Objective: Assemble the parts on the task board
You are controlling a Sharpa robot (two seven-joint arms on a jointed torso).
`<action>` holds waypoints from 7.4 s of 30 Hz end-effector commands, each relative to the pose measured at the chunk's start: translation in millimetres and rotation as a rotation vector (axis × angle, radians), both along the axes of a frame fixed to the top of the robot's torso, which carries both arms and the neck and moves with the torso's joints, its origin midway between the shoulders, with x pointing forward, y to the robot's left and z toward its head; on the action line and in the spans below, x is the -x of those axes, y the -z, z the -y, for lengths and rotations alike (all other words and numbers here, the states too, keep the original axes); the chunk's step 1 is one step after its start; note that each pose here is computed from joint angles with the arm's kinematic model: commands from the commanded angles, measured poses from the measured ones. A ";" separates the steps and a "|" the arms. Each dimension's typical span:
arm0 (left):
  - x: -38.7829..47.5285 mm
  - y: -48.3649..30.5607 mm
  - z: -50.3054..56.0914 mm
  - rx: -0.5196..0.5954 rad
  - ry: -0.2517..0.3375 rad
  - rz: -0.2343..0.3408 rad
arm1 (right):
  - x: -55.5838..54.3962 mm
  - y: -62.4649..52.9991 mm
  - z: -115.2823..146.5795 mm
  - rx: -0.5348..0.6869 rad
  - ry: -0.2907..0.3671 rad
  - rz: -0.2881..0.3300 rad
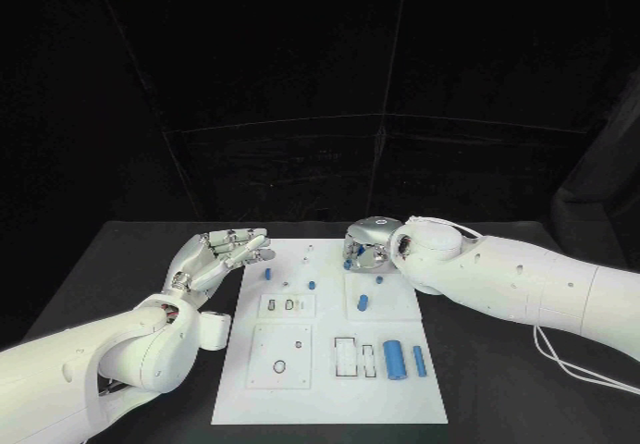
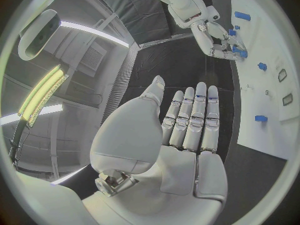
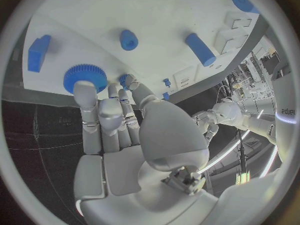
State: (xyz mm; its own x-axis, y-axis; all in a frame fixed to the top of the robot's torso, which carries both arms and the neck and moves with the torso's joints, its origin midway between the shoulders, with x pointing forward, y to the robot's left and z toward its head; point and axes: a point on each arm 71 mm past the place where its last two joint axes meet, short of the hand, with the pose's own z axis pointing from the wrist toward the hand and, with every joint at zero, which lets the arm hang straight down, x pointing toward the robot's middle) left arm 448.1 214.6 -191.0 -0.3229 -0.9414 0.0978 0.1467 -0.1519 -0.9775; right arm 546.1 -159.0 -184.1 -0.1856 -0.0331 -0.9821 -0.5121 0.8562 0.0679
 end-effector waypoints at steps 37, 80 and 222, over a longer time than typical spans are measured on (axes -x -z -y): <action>-2.9 -1.0 -2.9 -0.005 0.011 0.002 | -1.1 -17.7 -10.8 -0.193 0.030 0.145; -6.4 -14.9 -0.7 -0.003 0.018 0.026 | -18.7 -22.6 -59.1 -0.204 0.023 0.178; -13.9 -14.7 -11.2 -0.018 0.014 0.016 | 21.7 -45.9 -75.8 -0.179 -0.007 0.206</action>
State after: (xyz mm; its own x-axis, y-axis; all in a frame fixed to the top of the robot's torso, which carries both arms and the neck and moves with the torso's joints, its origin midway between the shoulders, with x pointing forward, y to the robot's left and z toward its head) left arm 462.0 227.6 -178.0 -0.3219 -0.9437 0.0768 0.1523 -0.1316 -0.9795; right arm 523.4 -84.6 -138.0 0.0092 0.1822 -0.9832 -0.5312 0.8339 0.1496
